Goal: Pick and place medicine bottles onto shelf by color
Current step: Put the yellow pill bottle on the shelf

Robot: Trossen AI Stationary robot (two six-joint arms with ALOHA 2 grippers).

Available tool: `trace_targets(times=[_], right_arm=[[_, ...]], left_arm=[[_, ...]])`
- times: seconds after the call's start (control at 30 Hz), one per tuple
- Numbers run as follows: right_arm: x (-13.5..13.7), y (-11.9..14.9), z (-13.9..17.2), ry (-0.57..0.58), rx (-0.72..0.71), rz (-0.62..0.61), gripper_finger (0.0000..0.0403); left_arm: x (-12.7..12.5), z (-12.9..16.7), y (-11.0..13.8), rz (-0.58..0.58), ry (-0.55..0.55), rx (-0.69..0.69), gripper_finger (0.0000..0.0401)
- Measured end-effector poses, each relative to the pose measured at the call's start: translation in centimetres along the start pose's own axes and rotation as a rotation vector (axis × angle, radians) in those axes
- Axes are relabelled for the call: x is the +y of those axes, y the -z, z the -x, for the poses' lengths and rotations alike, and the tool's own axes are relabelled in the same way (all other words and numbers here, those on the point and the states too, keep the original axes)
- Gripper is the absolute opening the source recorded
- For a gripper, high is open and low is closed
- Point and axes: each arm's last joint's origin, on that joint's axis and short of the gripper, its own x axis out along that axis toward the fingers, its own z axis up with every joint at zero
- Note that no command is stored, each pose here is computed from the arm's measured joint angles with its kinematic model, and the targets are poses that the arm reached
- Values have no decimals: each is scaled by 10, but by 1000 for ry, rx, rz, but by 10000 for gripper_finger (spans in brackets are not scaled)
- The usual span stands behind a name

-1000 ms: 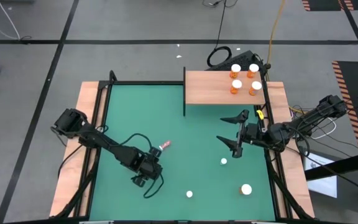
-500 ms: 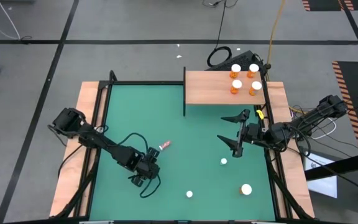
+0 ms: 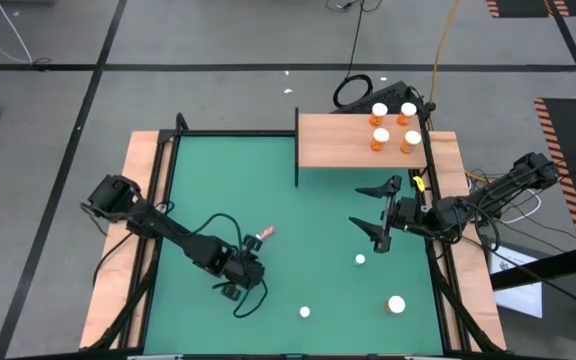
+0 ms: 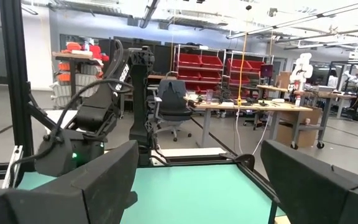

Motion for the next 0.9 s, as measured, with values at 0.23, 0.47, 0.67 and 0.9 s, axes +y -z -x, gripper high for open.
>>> trace_targets(times=[0.23, 0.47, 0.67, 0.9], right_arm=[[2, 3, -3, 2, 15, 13, 336], [1, 10, -9, 23, 44, 41, 336], [3, 15, -13, 28, 65, 60, 336], [6, 20, -15, 19, 83, 99, 336]], left_arm=[[11, 28, -46, -73, -134, -140, 109], [30, 73, -97, -141, -234, -315, 110], [52, 99, -118, -106, -301, -472, 110], [86, 118, -128, -38, -312, -707, 110]])
